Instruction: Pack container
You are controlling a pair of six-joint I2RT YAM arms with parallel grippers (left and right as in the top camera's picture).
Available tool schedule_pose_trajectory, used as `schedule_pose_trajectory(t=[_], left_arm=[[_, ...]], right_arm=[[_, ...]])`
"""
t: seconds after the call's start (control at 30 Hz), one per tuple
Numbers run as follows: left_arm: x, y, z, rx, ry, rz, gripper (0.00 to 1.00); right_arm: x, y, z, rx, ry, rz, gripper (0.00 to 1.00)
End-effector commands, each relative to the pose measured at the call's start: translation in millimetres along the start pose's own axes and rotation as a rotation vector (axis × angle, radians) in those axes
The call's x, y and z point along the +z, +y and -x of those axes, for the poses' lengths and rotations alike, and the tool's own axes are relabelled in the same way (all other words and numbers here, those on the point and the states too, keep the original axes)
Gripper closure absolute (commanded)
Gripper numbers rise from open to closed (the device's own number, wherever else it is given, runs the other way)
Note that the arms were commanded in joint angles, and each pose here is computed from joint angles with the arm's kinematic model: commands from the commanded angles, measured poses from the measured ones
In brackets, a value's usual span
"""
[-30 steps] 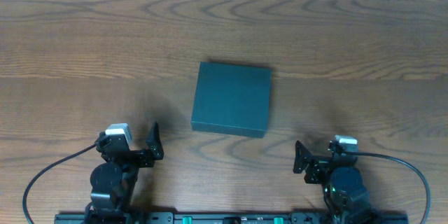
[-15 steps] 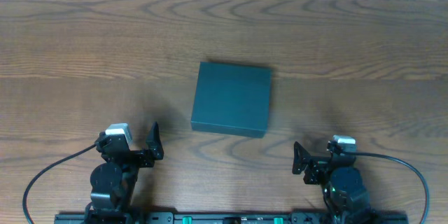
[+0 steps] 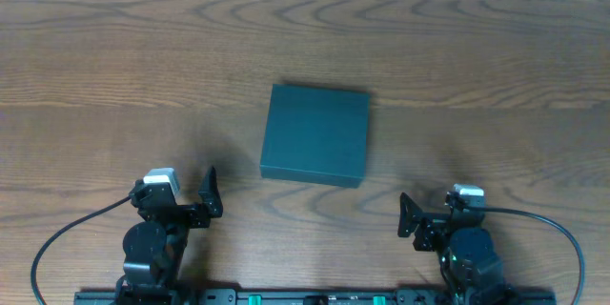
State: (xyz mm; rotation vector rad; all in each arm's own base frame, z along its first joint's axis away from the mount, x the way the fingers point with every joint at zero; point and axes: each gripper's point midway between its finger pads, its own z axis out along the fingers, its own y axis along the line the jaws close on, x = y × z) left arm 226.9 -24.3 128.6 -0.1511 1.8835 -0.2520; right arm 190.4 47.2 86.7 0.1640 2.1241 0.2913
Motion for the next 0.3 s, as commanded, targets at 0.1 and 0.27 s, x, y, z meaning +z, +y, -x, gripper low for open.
schedule_pose_trajectory(t=[0.1,0.27], left_arm=[[3.0,2.8,-9.6,0.024,0.019,0.005,0.04],[3.0,2.7,-9.7,0.024,0.019,0.004,0.04]], right_arm=[[0.8,-1.5,-0.8,-0.015,-0.003,-0.004,0.01],[0.8,-1.5,-0.8,-0.015,-0.003,-0.004,0.01]])
